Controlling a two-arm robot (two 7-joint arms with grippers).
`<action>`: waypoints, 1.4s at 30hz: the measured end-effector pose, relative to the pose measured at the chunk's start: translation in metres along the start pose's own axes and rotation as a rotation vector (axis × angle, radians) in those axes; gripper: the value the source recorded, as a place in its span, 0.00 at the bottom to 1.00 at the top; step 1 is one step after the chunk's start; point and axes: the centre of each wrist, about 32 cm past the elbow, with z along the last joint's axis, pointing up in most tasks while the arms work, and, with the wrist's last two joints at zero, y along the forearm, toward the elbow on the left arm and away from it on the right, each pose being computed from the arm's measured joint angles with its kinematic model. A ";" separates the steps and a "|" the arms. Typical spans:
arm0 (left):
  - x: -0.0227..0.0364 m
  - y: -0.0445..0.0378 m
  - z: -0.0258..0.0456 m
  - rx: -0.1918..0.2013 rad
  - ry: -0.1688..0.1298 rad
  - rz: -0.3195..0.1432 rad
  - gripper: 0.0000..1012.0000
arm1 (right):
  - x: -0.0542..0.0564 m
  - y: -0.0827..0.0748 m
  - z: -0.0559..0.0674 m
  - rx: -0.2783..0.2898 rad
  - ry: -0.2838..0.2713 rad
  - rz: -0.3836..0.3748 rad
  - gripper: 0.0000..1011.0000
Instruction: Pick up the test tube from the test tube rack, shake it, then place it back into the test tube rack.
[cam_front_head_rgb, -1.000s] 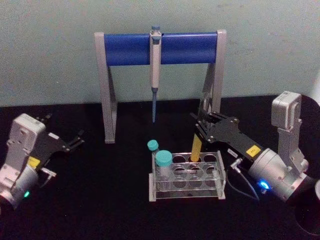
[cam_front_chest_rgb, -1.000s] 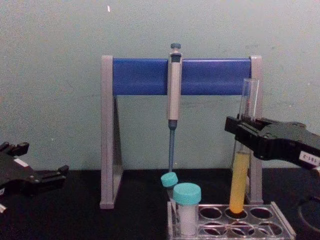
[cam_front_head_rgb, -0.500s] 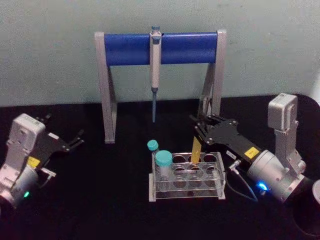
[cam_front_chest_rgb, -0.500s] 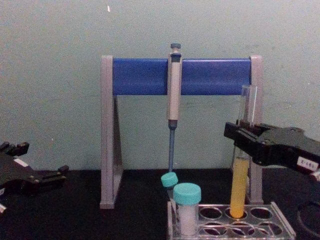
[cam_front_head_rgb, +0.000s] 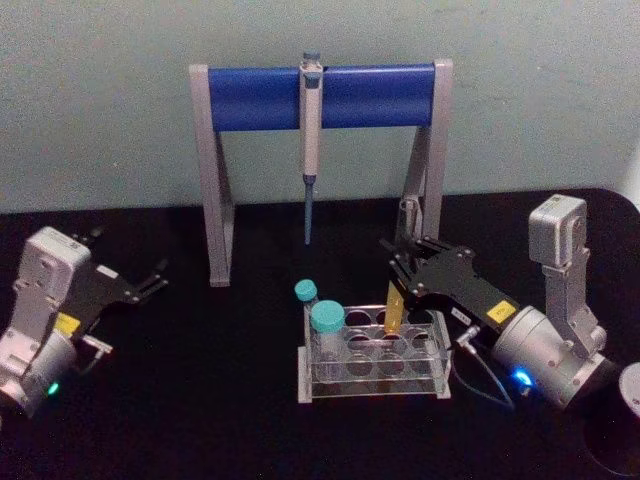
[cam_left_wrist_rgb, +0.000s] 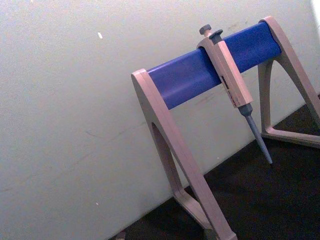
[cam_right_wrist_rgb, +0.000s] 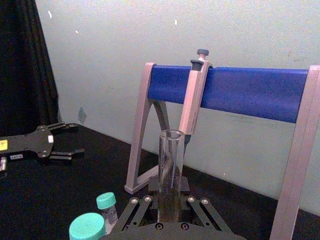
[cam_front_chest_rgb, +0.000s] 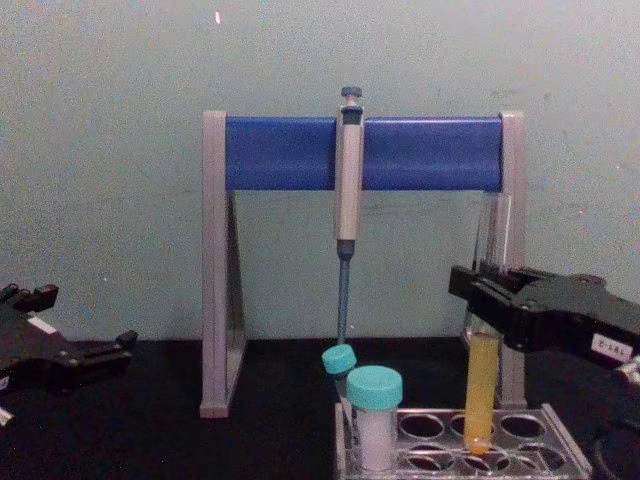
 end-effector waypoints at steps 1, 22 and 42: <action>0.0000 0.0000 0.0000 0.000 0.000 0.000 1.00 | 0.000 0.000 -0.001 -0.001 0.001 -0.001 0.22; 0.0000 0.0000 0.0000 0.000 0.000 0.000 1.00 | -0.001 -0.001 -0.015 -0.036 0.022 -0.005 0.22; 0.0000 0.0000 0.0000 0.000 0.000 0.000 1.00 | -0.003 0.001 -0.023 -0.062 0.018 -0.001 0.22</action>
